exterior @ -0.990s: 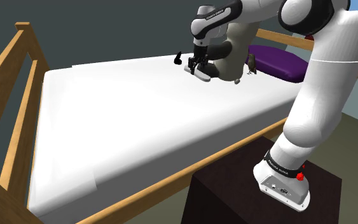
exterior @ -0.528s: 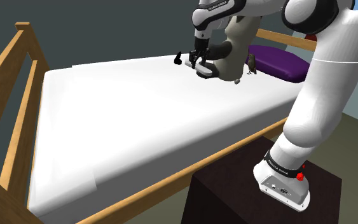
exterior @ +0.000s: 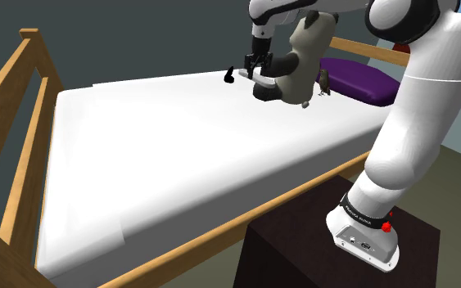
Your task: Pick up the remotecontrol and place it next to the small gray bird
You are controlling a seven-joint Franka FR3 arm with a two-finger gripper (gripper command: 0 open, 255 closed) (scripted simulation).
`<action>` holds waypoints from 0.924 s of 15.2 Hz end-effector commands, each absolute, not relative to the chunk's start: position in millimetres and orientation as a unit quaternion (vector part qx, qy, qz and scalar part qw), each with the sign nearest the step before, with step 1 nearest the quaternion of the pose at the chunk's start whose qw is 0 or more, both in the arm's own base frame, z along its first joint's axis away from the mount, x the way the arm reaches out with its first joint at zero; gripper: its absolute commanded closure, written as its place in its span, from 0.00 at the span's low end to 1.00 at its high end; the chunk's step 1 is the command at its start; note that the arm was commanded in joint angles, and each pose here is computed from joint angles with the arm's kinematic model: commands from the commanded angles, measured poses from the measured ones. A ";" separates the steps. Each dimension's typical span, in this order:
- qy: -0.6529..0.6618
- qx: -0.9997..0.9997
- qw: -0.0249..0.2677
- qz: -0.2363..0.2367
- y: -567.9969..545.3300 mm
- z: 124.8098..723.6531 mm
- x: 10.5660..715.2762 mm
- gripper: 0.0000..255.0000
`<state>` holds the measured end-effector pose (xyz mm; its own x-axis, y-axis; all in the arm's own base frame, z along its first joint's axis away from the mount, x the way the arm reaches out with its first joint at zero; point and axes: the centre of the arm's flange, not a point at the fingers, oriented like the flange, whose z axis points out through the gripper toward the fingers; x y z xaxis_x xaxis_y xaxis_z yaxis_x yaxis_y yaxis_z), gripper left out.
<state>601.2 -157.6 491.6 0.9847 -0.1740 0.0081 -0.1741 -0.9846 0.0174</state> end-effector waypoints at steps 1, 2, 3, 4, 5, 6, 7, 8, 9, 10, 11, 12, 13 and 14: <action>-0.087 0.996 0.009 0.003 -157.8 502.5 600.2 1.00; -0.087 0.996 0.009 0.003 -157.8 507.8 600.2 1.00; -0.087 0.996 0.009 0.003 -157.8 513.1 600.2 1.00; -0.087 0.996 0.009 0.003 -157.8 518.4 600.2 1.00; -0.087 0.996 0.009 0.003 -157.8 523.7 600.2 1.00; -0.087 0.996 0.009 0.003 -157.8 528.9 600.2 1.00; -0.087 0.996 0.009 0.003 -157.8 534.2 600.2 1.00; -0.087 0.996 0.009 0.003 -157.8 539.5 600.2 1.00; -0.087 0.996 0.009 0.003 -157.8 544.8 600.2 1.00; -0.087 0.996 0.009 0.003 -157.8 550.1 600.2 1.00; -0.087 0.996 0.009 0.003 -157.8 553.0 600.2 1.00; -0.087 0.996 0.009 0.003 -168.1 553.1 591.9 1.00; -0.087 0.996 0.009 0.003 -178.4 553.1 583.7 1.00; -0.087 0.996 0.009 0.003 -188.6 553.2 575.4 1.00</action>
